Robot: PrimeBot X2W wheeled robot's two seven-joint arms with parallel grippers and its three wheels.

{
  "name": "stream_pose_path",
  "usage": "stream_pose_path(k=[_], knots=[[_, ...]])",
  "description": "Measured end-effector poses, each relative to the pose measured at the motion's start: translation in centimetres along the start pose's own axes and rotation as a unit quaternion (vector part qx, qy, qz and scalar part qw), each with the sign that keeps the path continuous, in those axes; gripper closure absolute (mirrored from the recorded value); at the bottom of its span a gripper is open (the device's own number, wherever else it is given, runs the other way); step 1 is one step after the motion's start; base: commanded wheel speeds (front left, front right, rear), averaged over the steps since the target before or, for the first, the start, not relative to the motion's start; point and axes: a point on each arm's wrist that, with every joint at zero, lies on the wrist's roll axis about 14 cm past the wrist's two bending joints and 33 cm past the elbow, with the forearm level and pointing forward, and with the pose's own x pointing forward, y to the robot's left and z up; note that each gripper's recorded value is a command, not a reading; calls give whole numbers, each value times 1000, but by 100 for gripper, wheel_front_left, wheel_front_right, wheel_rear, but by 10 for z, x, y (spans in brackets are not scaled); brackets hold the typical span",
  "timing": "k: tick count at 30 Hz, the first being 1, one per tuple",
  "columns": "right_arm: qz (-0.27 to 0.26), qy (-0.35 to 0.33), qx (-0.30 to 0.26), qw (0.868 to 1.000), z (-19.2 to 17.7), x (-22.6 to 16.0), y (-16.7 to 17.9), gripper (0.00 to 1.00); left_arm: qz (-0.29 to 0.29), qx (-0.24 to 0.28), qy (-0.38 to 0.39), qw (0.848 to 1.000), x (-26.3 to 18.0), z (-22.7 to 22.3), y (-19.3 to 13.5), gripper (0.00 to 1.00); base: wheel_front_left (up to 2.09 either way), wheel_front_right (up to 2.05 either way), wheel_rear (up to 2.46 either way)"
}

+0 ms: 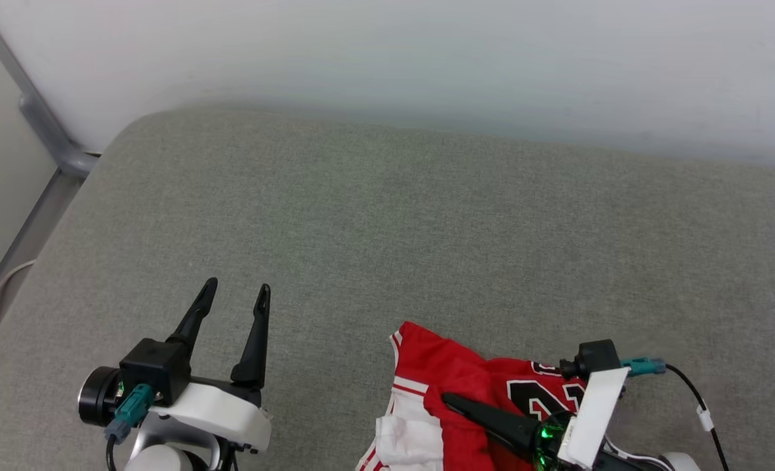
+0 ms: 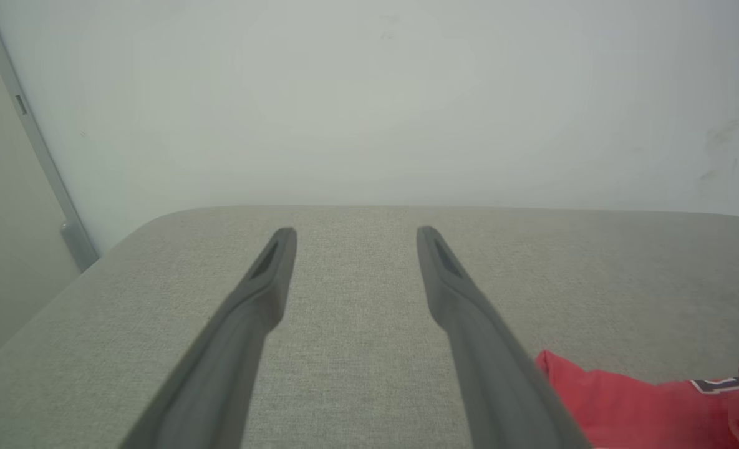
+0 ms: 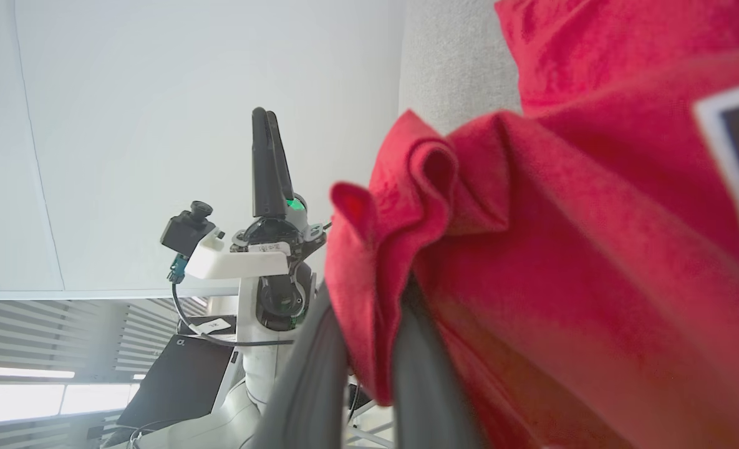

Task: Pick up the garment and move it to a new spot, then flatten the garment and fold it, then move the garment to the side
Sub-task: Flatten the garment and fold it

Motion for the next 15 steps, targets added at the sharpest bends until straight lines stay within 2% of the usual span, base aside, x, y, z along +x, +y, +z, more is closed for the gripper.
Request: stream_pose_path(k=[8,9,10,11,15], knots=[[-34,-41,26,998,8,22,-27,100,11,-1,18,1000,5,-13,7,0,0,0,0],[-39,-43,27,998,7,24,-30,91,11,-4,20,1000,5,-15,7,0,0,0,0],[-41,-42,29,998,6,26,-32,72,10,-4,20,1000,7,-15,6,0,0,0,0],[-46,-45,32,997,5,26,-36,2,8,-5,19,1000,8,-15,5,0,0,0,0],[-51,-54,35,997,4,28,-39,0,1,-8,18,1000,12,-16,0,0,0,0,0]])
